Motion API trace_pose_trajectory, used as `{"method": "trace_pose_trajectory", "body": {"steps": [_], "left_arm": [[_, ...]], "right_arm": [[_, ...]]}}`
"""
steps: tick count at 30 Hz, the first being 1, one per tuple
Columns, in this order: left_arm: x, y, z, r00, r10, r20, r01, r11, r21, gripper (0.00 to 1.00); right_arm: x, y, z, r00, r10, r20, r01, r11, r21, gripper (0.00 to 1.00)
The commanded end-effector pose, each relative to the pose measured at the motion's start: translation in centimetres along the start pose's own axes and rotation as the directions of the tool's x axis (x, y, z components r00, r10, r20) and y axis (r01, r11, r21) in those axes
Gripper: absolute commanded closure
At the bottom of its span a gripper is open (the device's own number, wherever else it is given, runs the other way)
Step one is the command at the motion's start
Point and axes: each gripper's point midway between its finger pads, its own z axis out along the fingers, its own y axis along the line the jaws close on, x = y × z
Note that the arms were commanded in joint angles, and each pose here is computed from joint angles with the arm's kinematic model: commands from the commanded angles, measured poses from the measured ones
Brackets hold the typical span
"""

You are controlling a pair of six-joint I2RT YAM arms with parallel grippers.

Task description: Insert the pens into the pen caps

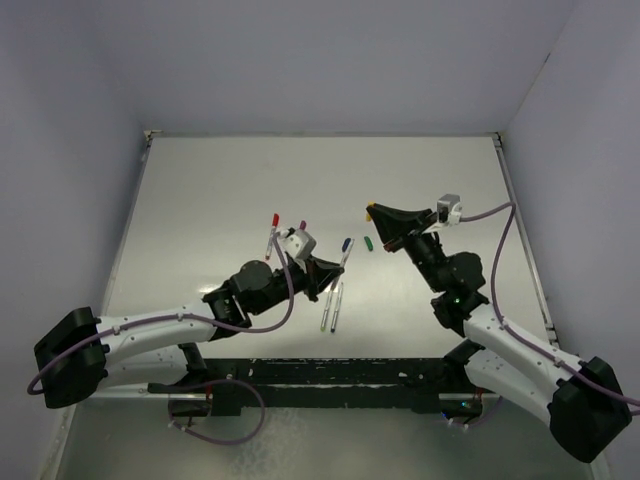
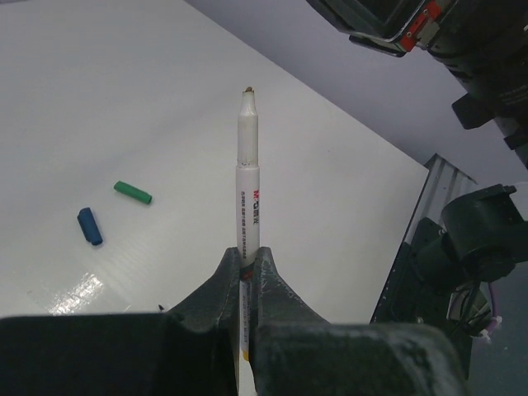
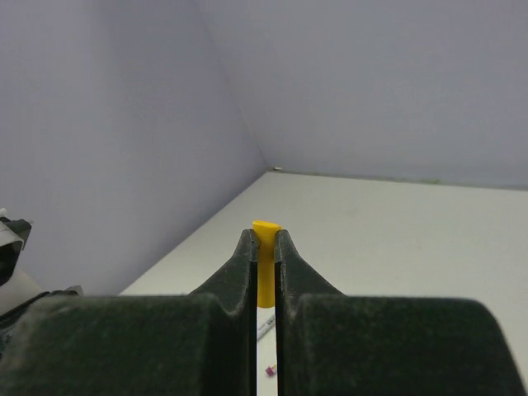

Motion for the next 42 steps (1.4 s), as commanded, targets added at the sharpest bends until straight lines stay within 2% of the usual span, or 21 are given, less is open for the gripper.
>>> {"method": "trace_pose_trajectory", "body": {"steps": [1, 8, 16, 42], "left_arm": [[-5.2, -2.3, -0.6, 0.974, -0.047, 0.22, 0.023, 0.994, 0.11, 1.0], [-6.2, -2.5, -0.7, 0.954, -0.087, 0.288, 0.051, 0.99, 0.13, 1.0], [-6.5, -3.3, -0.4, 0.951, -0.107, 0.29, 0.06, 0.984, 0.167, 1.0], [-6.5, -3.7, -0.1, 0.953, -0.112, 0.28, 0.06, 0.98, 0.187, 1.0]], "right_arm": [[-4.6, 3.2, -0.3, 0.977, 0.084, 0.197, -0.054, 0.986, -0.156, 1.0], [-5.4, 5.4, -1.5, 0.948, 0.187, 0.257, -0.105, 0.947, -0.303, 1.0], [-4.9, 7.3, -1.3, 0.952, 0.218, 0.213, -0.115, 0.904, -0.412, 1.0], [-3.6, 7.5, -1.2, 0.962, 0.219, 0.163, -0.13, 0.894, -0.429, 1.0]]}}
